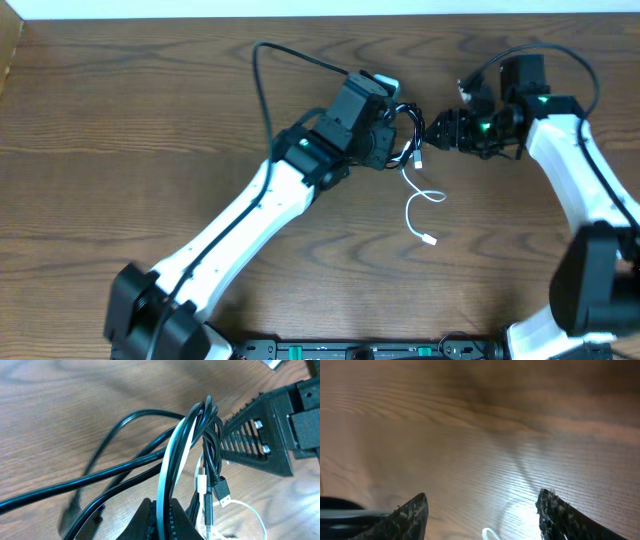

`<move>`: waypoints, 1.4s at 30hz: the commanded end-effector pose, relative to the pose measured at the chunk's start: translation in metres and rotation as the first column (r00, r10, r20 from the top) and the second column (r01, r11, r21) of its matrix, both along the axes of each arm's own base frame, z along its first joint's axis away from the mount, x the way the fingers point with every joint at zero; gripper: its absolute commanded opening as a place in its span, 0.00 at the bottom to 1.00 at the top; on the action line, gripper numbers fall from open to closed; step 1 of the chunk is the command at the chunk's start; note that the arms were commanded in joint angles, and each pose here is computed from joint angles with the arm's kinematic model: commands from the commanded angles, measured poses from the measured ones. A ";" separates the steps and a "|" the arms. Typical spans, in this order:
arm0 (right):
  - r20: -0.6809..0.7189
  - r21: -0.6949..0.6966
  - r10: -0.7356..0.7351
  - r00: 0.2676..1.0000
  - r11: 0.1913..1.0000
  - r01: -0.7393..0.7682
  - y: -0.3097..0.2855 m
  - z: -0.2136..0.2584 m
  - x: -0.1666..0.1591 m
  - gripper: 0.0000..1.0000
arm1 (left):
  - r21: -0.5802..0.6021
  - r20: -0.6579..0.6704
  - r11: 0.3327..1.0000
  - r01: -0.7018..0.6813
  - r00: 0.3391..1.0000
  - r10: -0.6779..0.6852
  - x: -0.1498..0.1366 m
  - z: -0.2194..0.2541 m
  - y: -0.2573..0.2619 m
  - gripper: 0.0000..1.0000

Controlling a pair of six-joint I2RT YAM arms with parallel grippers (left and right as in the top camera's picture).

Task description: Untangle cables

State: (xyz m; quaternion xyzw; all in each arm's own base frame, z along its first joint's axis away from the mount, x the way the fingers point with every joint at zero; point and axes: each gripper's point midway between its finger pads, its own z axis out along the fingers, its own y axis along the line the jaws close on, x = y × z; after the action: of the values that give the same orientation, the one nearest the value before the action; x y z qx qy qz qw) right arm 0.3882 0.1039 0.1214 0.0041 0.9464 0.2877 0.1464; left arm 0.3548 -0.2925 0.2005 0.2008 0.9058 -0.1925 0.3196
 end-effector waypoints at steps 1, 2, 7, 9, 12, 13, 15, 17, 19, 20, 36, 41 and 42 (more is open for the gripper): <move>0.142 0.039 0.051 0.988 0.998 -0.057 0.011 0.049 -0.006 0.66 | -0.029 0.008 0.999 -0.016 1.000 0.017 -0.003 0.017 0.007 0.08; 0.160 0.038 0.050 0.986 0.998 -0.057 0.011 0.055 -0.006 0.65 | -0.030 0.011 0.999 -0.018 1.000 0.018 -0.003 0.019 0.008 0.07; 0.227 0.034 0.049 0.973 0.998 -0.058 0.011 0.080 -0.011 0.64 | -0.046 -0.002 0.998 -0.039 0.999 0.039 -0.003 0.021 0.009 0.07; 0.228 0.033 0.049 0.973 0.998 -0.058 0.010 0.082 -0.013 0.64 | -0.059 -0.013 0.997 -0.056 0.998 0.056 -0.003 0.021 0.009 0.07; 0.209 0.027 0.047 0.977 0.998 -0.054 0.009 0.078 -0.016 0.64 | -0.075 -0.030 0.994 -0.080 0.997 0.078 -0.004 0.021 0.009 0.07; 0.204 0.021 0.046 0.978 0.998 -0.052 0.009 0.077 -0.016 0.64 | -0.085 -0.039 0.993 -0.077 0.997 0.074 -0.005 0.022 0.007 0.08; 0.201 0.016 0.050 0.978 0.998 -0.054 0.010 0.076 -0.017 0.64 | -0.108 -0.060 0.992 -0.068 0.996 0.061 -0.008 0.022 0.003 0.07; 0.203 0.008 0.055 0.978 0.998 -0.058 0.012 0.075 -0.017 0.64 | -0.141 -0.093 0.989 -0.054 0.995 0.041 -0.013 0.023 -0.002 0.07; 0.204 -0.015 0.058 0.977 0.998 -0.056 0.014 0.073 -0.017 0.63 | -0.171 -0.121 0.984 -0.044 0.992 0.024 -0.018 0.024 -0.007 0.07; 0.203 -0.023 0.059 0.977 0.998 -0.055 0.014 0.072 -0.017 0.63 | -0.183 -0.132 0.982 -0.044 0.991 0.020 -0.020 0.025 -0.008 0.07; 0.166 -0.197 -0.086 0.982 0.973 0.118 0.008 0.056 -0.012 0.45 | -0.251 -0.109 0.968 -0.022 0.994 -0.005 -0.032 0.054 -0.008 0.07; 0.166 -0.159 -0.040 0.985 0.985 0.067 0.024 0.059 -0.016 0.48 | -0.252 -0.107 0.968 -0.021 0.994 -0.006 -0.032 0.055 -0.008 0.08; 0.168 -0.142 -0.024 0.985 0.989 0.048 0.028 0.060 -0.017 0.49 | -0.252 -0.107 0.968 -0.022 0.994 -0.006 -0.032 0.055 -0.008 0.08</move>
State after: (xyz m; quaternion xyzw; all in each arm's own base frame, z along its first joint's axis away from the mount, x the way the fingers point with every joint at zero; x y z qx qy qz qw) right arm 0.3753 0.1190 0.1776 -0.0014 0.9537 0.1897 0.2333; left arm 0.3248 -0.3002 0.2410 0.1459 0.8981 -0.3000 0.2865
